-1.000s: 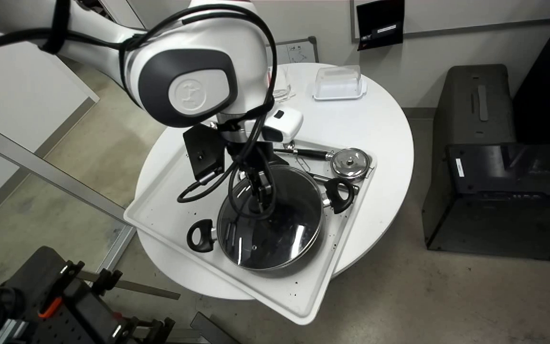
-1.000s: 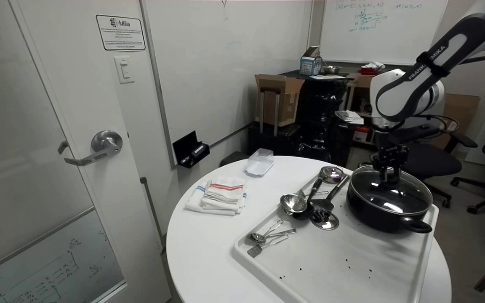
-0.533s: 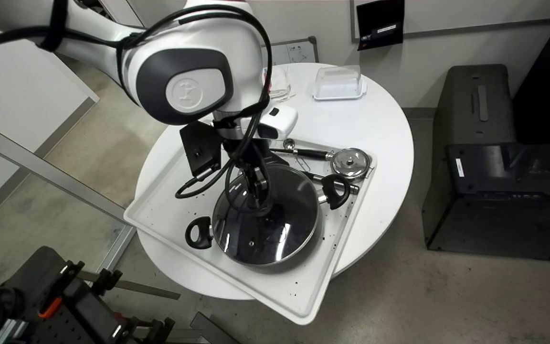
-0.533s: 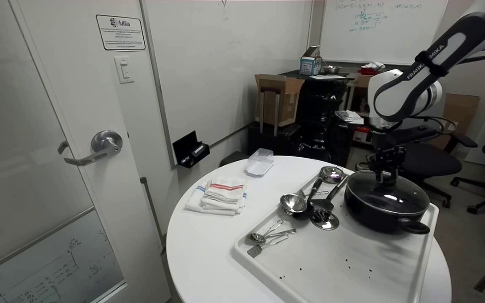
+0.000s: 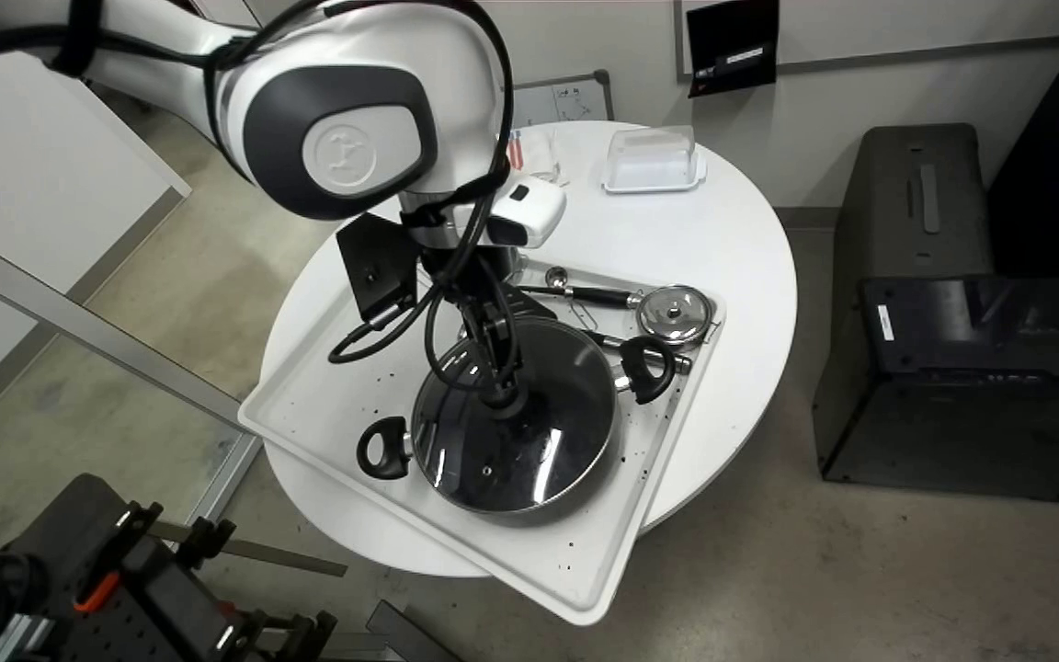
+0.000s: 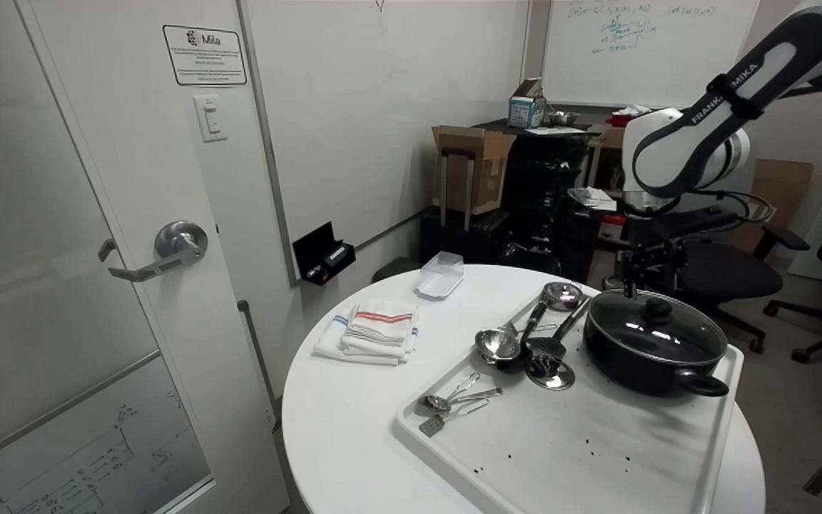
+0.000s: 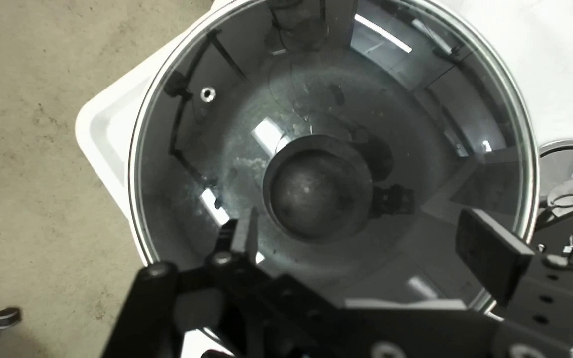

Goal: Place the lid on the pot

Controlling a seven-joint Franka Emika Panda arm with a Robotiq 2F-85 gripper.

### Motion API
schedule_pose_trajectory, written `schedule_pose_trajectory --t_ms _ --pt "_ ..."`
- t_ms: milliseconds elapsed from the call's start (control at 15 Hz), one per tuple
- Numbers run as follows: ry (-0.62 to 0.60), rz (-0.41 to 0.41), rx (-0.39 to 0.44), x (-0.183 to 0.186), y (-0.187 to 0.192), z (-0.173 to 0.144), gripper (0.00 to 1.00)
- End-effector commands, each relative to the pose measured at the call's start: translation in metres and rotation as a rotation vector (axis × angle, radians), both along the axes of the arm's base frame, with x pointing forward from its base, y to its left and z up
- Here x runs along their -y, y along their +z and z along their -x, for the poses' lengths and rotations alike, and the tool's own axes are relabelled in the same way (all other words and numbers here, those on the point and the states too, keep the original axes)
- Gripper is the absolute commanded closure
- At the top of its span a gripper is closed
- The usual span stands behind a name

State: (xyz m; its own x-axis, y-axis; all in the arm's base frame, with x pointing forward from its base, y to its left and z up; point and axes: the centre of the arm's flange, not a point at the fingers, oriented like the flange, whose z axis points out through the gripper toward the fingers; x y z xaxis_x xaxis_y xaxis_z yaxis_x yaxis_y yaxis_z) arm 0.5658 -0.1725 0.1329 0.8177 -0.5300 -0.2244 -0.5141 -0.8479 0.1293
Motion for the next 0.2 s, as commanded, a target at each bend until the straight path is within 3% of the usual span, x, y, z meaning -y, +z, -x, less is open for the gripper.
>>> schedule_pose_trajectory --t_ms 0,133 --pt "0.007 -0.019 0.021 -0.0076 0.0196 0.0055 0.00" --pt "-0.005 0.003 0.022 -0.0109 0.0275 0.0058 0.00"
